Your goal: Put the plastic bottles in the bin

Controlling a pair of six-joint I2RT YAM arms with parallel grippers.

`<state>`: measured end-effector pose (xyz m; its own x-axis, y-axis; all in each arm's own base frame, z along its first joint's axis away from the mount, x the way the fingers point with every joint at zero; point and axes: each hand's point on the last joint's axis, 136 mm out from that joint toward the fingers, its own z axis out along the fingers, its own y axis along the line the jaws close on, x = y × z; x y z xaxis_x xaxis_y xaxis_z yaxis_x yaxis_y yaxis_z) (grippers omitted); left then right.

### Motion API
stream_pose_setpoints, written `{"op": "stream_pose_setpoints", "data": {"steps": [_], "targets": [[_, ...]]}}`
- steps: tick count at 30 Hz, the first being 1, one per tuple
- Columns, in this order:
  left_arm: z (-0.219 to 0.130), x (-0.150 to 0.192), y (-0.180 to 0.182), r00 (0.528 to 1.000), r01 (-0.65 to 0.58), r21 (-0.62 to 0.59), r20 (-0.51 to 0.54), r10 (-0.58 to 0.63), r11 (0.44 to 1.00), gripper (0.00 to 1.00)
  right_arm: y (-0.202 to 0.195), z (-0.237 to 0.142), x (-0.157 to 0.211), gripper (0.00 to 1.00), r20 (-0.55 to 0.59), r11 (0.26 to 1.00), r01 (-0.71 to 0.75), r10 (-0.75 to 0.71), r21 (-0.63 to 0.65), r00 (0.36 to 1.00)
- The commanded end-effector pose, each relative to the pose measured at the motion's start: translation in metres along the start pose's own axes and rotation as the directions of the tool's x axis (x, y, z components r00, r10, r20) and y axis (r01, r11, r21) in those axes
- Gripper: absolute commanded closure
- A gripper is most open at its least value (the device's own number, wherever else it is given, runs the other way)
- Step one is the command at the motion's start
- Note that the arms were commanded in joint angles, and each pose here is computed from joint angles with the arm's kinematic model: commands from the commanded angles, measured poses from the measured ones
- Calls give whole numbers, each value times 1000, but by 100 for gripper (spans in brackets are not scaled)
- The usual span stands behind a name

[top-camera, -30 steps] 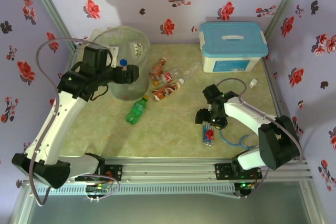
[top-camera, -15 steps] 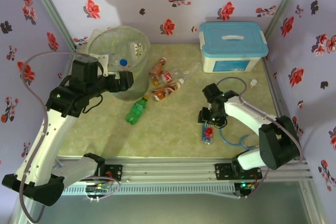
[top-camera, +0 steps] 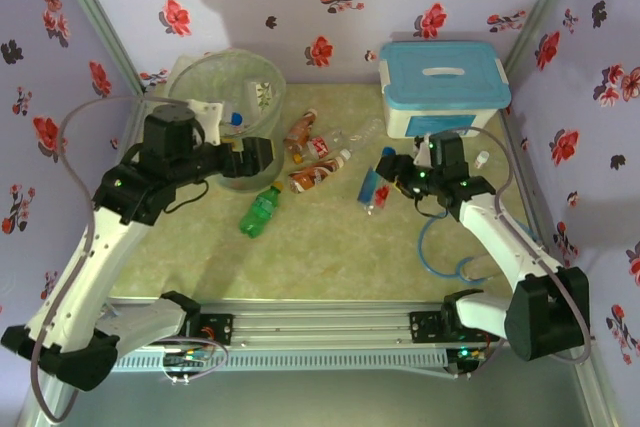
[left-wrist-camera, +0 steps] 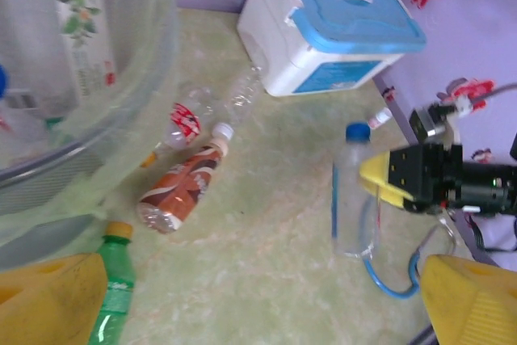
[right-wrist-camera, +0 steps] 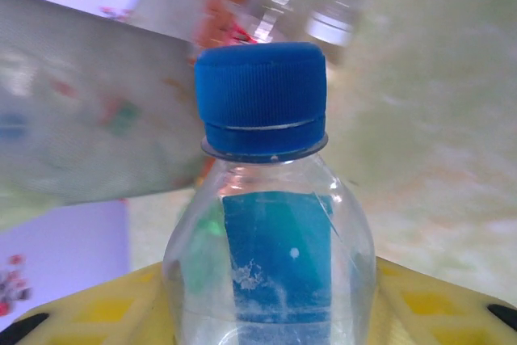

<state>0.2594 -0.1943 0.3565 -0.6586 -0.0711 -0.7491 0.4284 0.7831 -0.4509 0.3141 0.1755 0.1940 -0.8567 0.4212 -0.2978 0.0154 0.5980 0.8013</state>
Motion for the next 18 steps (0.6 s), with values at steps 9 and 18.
{"op": "stream_pose_setpoints", "data": {"steps": [9, 18], "targets": [[71, 6, -74, 988, -97, 186, -98, 117, 978, 0, 113, -10, -25, 53, 23, 915, 73, -70, -396, 997], [123, 15, -89, 974, -117, 197, -168, 151, 973, 0, 135, -8, -19, 53, 4, 888, 79, -86, -452, 996]]}}
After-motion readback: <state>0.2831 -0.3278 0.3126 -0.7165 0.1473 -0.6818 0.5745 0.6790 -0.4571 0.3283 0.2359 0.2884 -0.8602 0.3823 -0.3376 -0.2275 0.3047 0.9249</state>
